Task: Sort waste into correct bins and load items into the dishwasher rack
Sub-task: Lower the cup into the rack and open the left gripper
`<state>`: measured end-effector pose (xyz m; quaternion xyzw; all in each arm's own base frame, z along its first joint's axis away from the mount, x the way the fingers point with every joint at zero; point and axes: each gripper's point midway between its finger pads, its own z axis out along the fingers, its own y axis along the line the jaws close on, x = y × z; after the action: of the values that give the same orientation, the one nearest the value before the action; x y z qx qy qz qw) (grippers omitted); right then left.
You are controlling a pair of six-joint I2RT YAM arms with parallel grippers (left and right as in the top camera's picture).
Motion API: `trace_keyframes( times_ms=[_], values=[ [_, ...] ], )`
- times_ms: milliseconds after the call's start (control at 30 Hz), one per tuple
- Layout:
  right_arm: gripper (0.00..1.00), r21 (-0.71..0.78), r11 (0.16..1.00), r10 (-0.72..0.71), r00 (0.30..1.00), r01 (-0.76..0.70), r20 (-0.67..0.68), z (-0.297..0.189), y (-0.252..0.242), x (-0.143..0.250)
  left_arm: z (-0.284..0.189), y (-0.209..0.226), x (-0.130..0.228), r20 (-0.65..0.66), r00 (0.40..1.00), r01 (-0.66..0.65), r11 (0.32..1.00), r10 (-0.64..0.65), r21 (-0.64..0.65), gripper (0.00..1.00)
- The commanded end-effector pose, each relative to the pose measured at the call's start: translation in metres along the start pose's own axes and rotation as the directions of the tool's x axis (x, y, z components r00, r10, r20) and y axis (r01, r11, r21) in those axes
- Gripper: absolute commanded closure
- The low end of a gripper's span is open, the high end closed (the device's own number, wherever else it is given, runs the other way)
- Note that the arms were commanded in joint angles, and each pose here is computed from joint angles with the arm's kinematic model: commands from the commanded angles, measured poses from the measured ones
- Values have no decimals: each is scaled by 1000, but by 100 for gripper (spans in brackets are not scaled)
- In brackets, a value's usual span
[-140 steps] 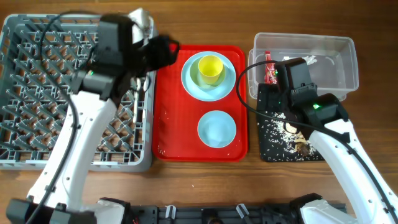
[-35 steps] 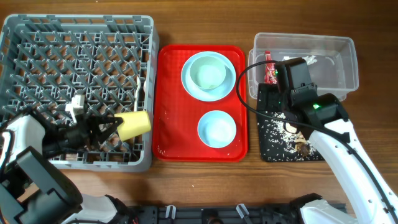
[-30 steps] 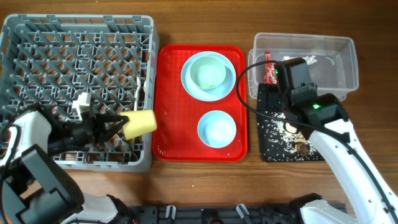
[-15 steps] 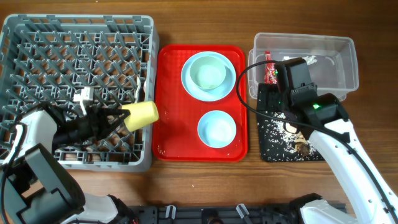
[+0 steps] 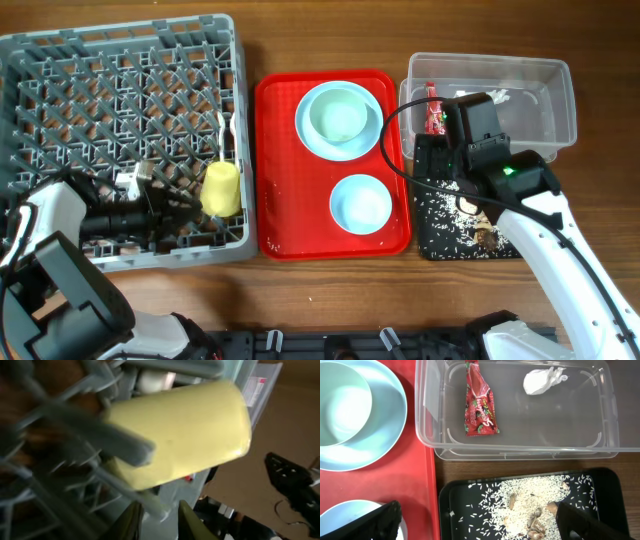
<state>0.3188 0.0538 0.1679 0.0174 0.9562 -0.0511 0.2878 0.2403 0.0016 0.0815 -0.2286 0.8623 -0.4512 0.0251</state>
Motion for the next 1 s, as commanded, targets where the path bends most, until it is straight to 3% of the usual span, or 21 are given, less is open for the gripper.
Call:
trace_keyframes(
  times_ms=[0,100,167,300,533,667,833,967],
  values=[
    [0,15,1000,21,1000,-22,14,-2,-3,-4,-3,20,4,-6,998,62,994,-63,-88,68],
    [0,15,1000,21,1000,-22,14,-2,-3,-4,-9,13,1,16,998,55,994,-54,-93,52],
    [0,15,1000,21,1000,-21,14,-2,-3,-4,-19,2,-5,44,999,25,995,-21,-99,46],
    [0,15,1000,21,1000,-21,14,-2,-3,-4,-55,-39,-16,189,978,-65,988,92,-143,45],
    [0,15,1000,21,1000,-22,14,-2,-3,-4,-99,-96,0,433,852,-205,948,296,-243,40],
    [0,15,1000,21,1000,-21,14,-2,-3,-4,-91,-141,12,477,783,-315,916,399,-249,36],
    [0,15,1000,21,1000,-22,14,-2,-3,-4,-40,-202,15,413,753,-486,856,512,-177,40],
    [0,15,1000,21,1000,-22,14,-2,-3,-4,24,-217,16,307,735,-556,797,604,-236,73]
  ],
)
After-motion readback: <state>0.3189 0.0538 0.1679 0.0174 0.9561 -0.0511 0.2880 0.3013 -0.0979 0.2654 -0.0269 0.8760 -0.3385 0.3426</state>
